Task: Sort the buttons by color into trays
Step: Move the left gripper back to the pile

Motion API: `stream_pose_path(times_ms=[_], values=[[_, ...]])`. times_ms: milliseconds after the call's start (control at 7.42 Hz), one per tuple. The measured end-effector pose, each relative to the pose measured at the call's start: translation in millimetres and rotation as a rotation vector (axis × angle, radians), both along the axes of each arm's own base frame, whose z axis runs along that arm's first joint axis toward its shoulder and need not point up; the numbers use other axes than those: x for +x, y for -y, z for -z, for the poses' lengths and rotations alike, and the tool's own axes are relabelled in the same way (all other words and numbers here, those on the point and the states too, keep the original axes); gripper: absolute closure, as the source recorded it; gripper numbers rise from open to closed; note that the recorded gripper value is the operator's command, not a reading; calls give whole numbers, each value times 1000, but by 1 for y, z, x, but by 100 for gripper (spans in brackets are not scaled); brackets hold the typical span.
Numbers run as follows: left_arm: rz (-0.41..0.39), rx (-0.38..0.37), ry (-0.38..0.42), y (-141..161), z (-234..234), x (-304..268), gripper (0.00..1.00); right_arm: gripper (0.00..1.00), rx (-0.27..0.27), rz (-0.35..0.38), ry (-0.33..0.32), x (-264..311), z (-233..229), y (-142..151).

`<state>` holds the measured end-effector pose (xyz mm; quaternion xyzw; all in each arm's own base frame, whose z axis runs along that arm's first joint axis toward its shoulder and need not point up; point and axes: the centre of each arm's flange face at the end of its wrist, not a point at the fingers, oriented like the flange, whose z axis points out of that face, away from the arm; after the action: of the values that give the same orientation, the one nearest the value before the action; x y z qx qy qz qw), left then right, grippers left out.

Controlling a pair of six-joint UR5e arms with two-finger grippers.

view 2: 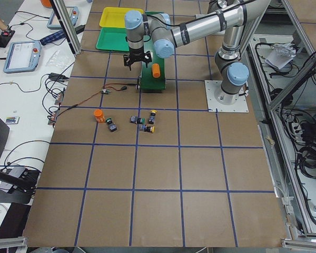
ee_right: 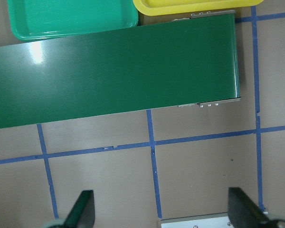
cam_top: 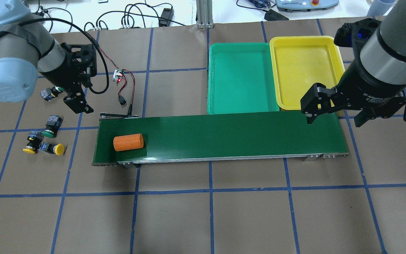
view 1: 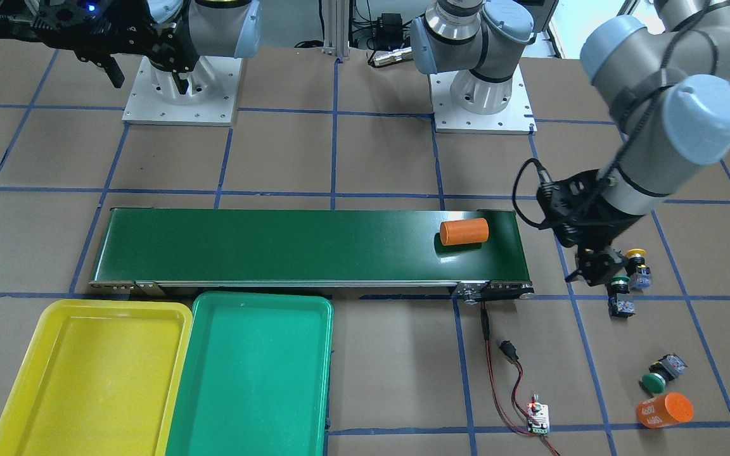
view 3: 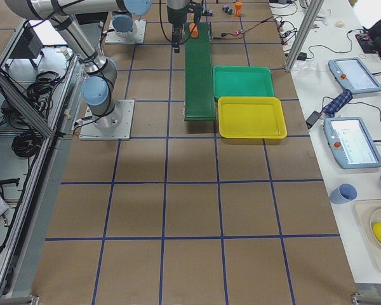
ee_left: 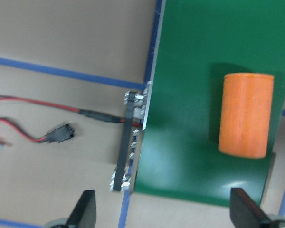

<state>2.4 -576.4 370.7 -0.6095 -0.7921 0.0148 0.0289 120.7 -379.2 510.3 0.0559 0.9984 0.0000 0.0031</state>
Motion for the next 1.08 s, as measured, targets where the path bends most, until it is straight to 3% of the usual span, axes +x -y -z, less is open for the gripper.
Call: stream_pose_path(times_ms=[404, 674, 1079], values=[[-49, -4, -11, 91, 11, 85, 0, 0, -6, 3, 4, 1, -2, -3], [-8, -25, -6, 146, 38, 136, 0, 0, -4, 0, 6, 1, -2, -5], [-45, -24, 10, 192, 85, 203, 0, 0, -2, 8, 7, 1, -2, -6]])
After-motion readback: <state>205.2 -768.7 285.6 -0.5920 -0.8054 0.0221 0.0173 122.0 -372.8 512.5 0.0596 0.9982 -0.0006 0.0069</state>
